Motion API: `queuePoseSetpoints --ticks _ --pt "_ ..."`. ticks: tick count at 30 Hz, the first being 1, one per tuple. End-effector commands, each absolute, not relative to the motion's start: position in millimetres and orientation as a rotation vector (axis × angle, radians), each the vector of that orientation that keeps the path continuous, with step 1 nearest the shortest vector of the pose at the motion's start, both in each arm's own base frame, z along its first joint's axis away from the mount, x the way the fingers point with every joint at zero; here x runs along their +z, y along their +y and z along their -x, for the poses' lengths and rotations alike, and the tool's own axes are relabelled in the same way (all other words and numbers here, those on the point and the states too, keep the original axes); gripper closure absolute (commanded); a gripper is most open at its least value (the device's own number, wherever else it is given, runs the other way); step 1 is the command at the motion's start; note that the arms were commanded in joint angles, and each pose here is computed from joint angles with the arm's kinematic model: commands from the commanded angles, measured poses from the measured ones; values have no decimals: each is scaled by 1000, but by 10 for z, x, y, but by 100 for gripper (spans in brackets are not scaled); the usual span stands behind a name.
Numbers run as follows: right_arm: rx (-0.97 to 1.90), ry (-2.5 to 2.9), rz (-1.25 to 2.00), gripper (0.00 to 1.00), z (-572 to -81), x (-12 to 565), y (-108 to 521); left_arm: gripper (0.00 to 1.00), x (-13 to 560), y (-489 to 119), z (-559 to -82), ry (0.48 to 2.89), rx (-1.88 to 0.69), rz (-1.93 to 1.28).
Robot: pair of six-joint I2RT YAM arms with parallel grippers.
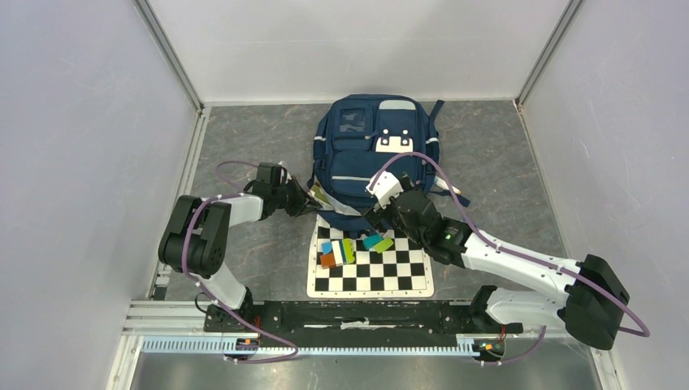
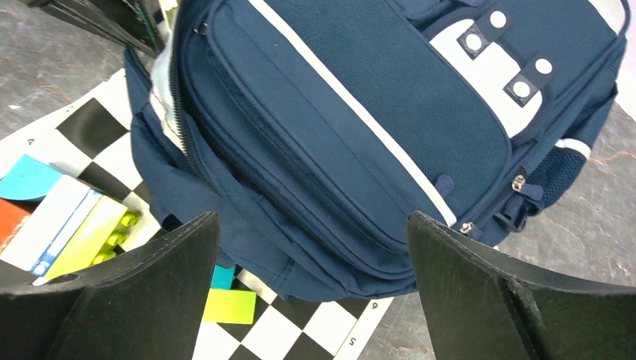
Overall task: Pack the student bag
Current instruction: Adjust the student bag at the center of the board.
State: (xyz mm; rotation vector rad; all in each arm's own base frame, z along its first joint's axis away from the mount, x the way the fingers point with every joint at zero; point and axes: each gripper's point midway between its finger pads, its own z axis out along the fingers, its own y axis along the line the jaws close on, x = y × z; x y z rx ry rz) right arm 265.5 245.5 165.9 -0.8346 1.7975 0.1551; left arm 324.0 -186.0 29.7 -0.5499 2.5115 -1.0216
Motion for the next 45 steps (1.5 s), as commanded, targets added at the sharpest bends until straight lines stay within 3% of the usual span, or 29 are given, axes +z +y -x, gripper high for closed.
queuePoseSetpoints --ticks 1,10,18,24,30,37,39,43,45 --pt "51 1833 727 2 -2752 1634 2246 98 761 -1916 -3418 2372 -1086 515" --pt "166 1921 464 2 -2870 1534 2047 95 1405 -1510 -3592 2298 -711 312" --pt "262 1935 367 2 -2791 1423 1987 86 888 -1560 -3378 2477 -731 299" --pt "264 1939 345 2 -2709 1342 1885 69 720 -1565 -3406 2533 -731 320" --pt "245 1959 321 2 -2646 1221 1782 72 608 -1517 -3394 2571 -719 335" --pt "225 1972 280 2 -2612 1142 1681 60 397 -1520 -3301 2642 -718 360" --pt "225 1975 227 2 -2659 1150 1627 63 387 -1577 -3336 2632 -774 376" --pt "312 1947 172 2 -2768 1255 1642 98 586 -1571 -3491 2525 -814 385" --pt "384 1927 147 2 -2806 1315 1687 98 934 -1520 -3635 2392 -789 343"
